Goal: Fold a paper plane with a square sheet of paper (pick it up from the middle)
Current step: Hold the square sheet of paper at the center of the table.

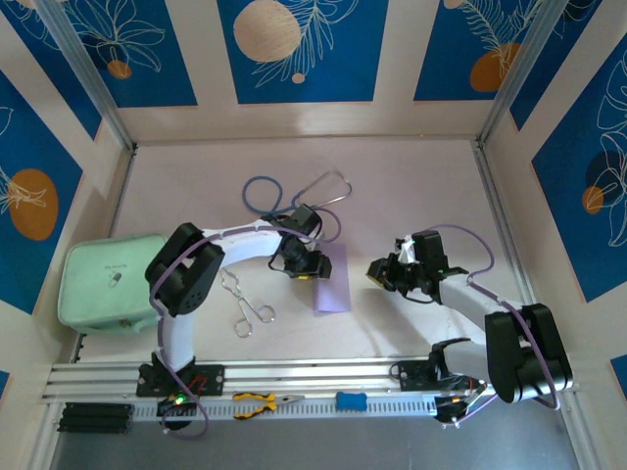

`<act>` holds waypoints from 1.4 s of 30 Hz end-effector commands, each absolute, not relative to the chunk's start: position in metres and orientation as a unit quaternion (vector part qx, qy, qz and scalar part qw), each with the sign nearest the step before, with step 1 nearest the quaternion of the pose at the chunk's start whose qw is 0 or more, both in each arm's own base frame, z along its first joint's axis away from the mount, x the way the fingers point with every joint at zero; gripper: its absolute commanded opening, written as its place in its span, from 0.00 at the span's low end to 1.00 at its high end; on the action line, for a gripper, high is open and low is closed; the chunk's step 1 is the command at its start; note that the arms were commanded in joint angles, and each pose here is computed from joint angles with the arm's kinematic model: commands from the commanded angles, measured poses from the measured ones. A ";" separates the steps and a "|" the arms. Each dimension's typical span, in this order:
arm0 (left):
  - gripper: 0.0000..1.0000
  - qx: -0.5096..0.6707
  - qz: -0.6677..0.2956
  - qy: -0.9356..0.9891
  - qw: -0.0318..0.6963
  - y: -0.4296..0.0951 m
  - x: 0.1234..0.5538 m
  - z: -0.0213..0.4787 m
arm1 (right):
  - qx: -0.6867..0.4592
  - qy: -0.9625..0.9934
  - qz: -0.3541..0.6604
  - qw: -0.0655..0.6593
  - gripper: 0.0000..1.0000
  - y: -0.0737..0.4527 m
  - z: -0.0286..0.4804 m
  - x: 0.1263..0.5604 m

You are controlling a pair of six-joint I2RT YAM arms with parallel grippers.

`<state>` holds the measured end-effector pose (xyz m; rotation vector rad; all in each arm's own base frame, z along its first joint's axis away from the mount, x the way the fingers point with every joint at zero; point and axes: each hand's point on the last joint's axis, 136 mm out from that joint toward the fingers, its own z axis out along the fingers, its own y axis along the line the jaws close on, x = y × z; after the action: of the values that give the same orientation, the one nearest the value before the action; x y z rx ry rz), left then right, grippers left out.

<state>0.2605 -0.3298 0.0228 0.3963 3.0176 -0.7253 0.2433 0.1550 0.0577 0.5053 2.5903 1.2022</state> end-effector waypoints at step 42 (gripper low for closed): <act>0.54 0.127 -0.139 0.982 -0.026 -0.308 0.250 -0.033 | 0.145 0.896 0.406 0.107 0.18 0.168 0.054 0.242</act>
<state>0.2607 -0.3294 0.0196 0.3960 3.0517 -0.6496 0.2380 0.1630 0.0478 0.4726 2.6434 1.1844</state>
